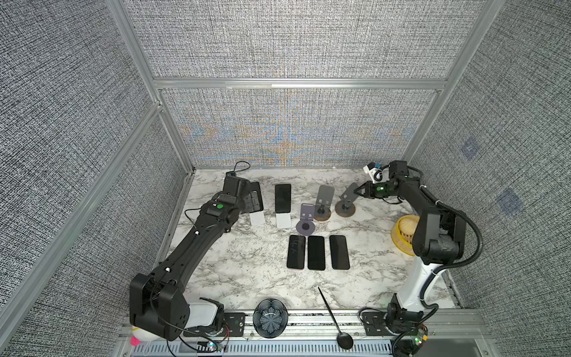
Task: Remove the phone from the phone stand
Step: Place the phone stand at the top-right of the table.
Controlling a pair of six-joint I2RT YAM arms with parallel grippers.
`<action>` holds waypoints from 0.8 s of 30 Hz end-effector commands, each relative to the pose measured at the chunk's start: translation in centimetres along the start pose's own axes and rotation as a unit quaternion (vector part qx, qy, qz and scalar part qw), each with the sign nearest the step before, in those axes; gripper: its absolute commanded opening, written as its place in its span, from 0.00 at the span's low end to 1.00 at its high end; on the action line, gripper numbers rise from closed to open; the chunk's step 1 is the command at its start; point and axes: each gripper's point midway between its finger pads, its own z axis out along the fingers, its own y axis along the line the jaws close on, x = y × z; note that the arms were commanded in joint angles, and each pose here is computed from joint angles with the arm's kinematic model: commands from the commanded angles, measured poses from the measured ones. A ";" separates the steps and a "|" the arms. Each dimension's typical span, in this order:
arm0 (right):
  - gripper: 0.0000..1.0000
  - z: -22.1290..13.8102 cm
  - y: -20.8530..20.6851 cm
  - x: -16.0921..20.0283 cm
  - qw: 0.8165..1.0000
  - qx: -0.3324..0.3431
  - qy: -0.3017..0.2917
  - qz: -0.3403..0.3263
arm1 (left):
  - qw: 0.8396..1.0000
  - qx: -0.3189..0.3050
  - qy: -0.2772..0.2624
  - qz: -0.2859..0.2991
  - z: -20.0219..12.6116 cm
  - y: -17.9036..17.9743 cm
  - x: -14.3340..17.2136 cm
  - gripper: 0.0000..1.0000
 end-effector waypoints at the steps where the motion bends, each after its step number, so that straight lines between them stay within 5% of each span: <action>1: 0.00 0.0 0.3 0.0 1.000 -0.008 -0.003 -0.017 | 1.000 -0.006 -0.010 -0.006 0.2 0.2 -0.3 0.99; 4: 0.00 0.1 -0.1 0.2 1.000 -0.001 0.001 -0.020 | 1.000 -0.002 -0.013 -0.010 0.4 0.1 -0.2 0.99; 9: 0.35 0.0 -0.2 0.5 1.000 0.001 0.007 -0.020 | 1.000 0.000 -0.008 -0.009 0.6 0.0 0.0 0.99; 17: 0.53 -1.1 -0.5 0.1 0.999 0.028 0.007 -0.023 | 1.000 -0.004 -0.009 -0.008 0.7 0.1 -0.2 0.99; 24: 0.87 -5.4 -1.3 -1.3 0.991 0.130 -0.012 -0.021 | 0.999 -0.038 -0.012 -0.023 1.6 1.1 -0.2 0.99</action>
